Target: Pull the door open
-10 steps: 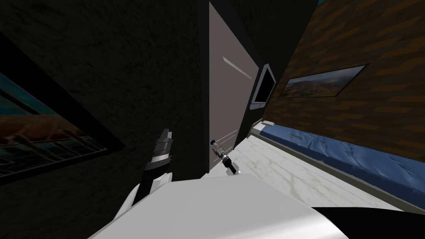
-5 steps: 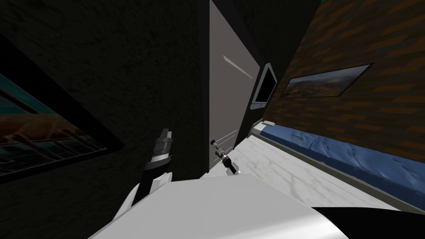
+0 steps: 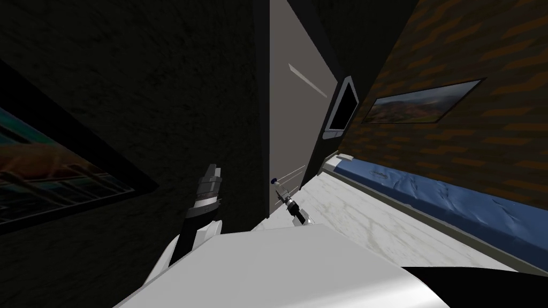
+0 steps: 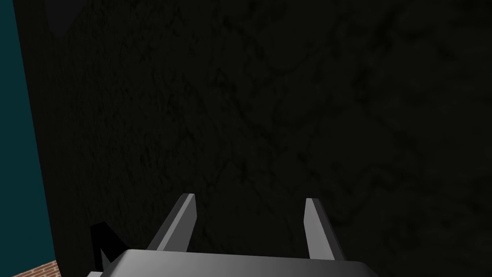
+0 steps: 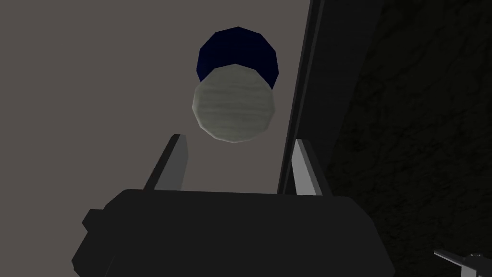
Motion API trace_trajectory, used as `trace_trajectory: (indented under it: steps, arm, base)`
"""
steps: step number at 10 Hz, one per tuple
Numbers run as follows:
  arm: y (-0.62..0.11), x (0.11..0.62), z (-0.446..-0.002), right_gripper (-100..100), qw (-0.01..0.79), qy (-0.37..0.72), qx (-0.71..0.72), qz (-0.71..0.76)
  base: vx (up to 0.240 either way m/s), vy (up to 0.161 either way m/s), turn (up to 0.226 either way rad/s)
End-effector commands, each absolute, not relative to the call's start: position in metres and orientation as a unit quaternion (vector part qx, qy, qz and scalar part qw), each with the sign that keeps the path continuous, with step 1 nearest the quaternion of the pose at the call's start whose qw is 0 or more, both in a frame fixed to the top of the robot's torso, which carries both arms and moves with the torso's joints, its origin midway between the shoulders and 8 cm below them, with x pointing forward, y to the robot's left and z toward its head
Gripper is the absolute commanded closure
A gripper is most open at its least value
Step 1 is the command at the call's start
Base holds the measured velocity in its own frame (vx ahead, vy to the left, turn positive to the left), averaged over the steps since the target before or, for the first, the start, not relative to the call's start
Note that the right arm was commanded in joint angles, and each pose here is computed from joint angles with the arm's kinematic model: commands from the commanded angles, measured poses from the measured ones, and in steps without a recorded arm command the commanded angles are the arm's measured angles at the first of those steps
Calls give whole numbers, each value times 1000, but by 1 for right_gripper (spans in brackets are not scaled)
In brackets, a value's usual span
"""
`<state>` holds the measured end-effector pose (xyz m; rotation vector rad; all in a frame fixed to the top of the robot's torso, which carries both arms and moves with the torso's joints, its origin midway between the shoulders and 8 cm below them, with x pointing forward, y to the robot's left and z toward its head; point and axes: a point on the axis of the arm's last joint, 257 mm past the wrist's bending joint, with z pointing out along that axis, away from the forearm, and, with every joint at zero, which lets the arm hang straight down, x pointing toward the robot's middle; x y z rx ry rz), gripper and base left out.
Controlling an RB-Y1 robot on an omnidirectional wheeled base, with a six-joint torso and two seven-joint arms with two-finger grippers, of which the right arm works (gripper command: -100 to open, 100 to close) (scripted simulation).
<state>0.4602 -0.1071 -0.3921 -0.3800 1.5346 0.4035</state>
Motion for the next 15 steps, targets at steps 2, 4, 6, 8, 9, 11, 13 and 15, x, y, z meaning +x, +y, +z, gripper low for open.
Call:
trace_trajectory:
  steps: [2, 4, 6, 8, 9, 11, 13, 15]
  arm:
    - [-125, 461, -393, -100, 686, 686, -169, 175]
    - [-145, 462, -392, -100, 686, 687, -168, 170]
    - [-144, 461, -392, -100, 686, 687, -168, 170]
    - [-143, 467, -392, -100, 691, 688, -160, 157]
    - [-141, 469, -392, -100, 692, 688, -157, 153]
    - [-136, 472, -392, -100, 695, 688, -150, 146]
    - [-131, 474, -392, -100, 696, 688, -145, 143]
    - [-128, 475, -392, -100, 697, 688, -142, 143]
  base:
    - [-206, -32, -25]
    - [-163, -36, 49]
    - [-75, -22, 34]
    - [20, 12, -97]
    - [57, 8, 12]
    - [104, 17, 104]
    - [196, 13, 166]
    - [218, 5, 168]
